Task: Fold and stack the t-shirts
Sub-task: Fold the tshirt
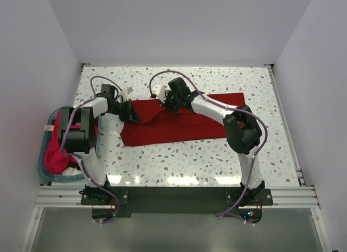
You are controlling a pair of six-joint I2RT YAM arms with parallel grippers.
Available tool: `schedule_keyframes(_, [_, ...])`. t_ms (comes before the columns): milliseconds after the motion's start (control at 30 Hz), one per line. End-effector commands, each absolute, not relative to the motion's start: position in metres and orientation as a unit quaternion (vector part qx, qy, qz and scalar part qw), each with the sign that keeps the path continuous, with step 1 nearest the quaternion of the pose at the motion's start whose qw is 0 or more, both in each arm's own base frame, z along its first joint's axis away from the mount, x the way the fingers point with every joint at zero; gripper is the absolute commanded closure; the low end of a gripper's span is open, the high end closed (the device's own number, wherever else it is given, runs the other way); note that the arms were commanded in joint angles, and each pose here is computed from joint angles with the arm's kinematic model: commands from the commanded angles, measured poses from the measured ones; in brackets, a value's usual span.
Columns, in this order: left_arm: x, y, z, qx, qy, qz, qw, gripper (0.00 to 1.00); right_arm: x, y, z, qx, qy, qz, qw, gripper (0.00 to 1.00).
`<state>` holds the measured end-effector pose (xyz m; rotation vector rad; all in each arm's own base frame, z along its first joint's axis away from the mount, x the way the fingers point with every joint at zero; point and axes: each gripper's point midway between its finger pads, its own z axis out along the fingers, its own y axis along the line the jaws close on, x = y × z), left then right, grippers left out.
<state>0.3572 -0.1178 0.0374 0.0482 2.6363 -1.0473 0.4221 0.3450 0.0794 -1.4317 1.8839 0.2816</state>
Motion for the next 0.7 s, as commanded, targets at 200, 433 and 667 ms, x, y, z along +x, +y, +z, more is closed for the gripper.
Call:
schedule_keyframes(200, [0.387, -0.124, 0.078, 0.049, 0.897, -0.384, 0.212, 1.00, 0.448, 0.337, 0.094, -0.535, 0.735, 0.075, 0.411, 1.00])
schedule_keyframes(433, [0.408, -0.125, 0.082, 0.046, 0.895, -0.383, 0.225, 0.93, 0.457, 0.328, 0.086, -0.525, 0.742, 0.052, 0.413, 1.00])
schedule_keyframes(667, [0.432, -0.126, 0.077, 0.023, 0.892, -0.389, 0.229, 0.78, 0.468, 0.321, 0.078, -0.511, 0.755, 0.026, 0.410, 1.00])
